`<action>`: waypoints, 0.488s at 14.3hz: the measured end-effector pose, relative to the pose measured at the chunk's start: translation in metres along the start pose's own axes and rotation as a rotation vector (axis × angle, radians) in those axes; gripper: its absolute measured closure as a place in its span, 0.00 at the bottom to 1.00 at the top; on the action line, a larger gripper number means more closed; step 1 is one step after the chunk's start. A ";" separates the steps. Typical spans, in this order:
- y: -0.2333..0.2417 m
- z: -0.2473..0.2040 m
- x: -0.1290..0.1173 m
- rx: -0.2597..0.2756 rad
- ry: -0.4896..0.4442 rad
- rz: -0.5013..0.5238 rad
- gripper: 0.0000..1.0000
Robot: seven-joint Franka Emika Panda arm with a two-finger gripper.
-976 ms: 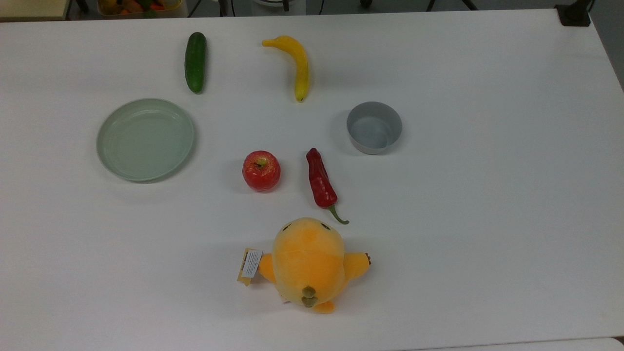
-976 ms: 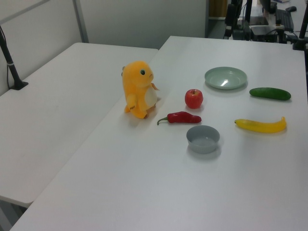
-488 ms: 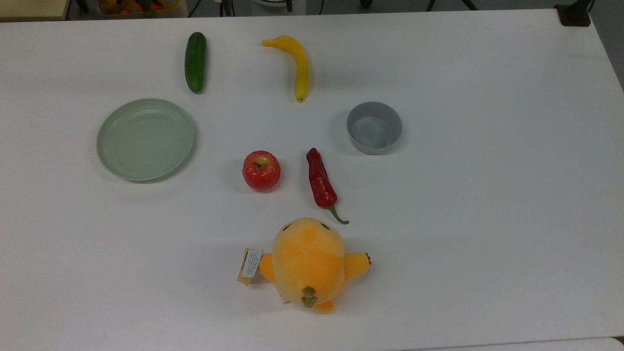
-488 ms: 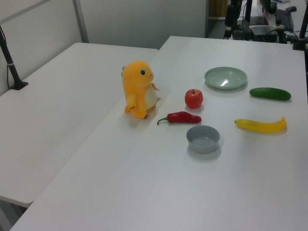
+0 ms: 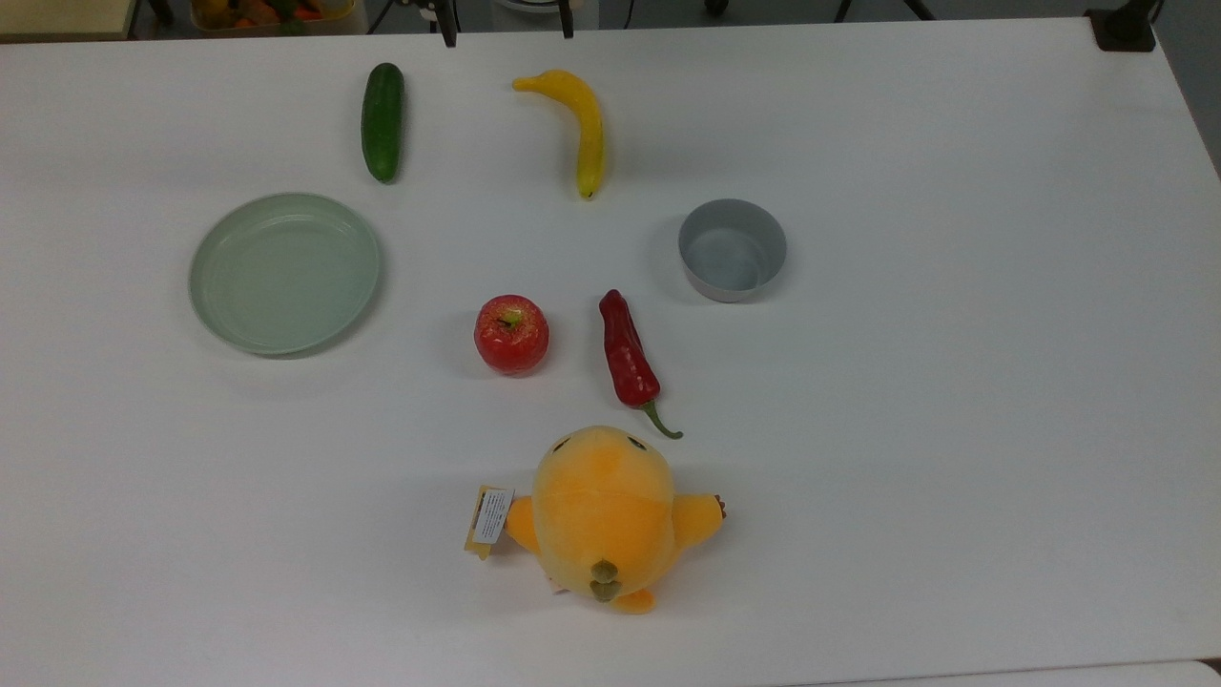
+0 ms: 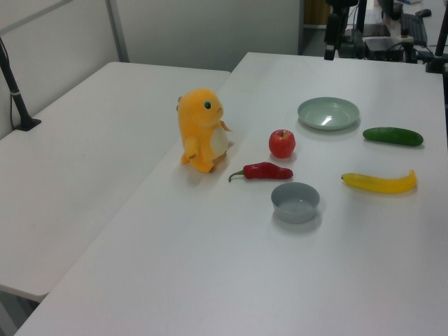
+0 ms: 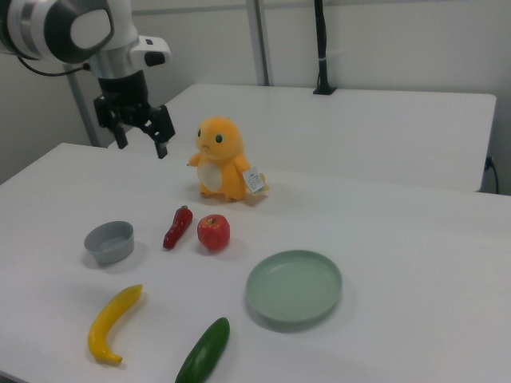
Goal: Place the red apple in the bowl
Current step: 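Move the open gripper over the red apple and lower onto it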
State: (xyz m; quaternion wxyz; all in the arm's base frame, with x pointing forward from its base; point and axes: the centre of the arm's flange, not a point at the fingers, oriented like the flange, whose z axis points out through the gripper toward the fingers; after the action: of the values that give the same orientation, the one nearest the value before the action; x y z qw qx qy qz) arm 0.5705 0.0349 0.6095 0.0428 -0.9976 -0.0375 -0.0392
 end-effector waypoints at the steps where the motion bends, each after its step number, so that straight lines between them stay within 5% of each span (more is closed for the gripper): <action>1: 0.001 0.004 0.008 -0.001 0.033 0.001 0.00; 7: 0.007 0.042 0.047 -0.009 0.140 0.004 0.00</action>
State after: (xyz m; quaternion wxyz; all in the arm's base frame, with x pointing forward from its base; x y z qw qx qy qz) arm 0.6207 0.0352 0.5711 0.0410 -0.9927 -0.0322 -0.1089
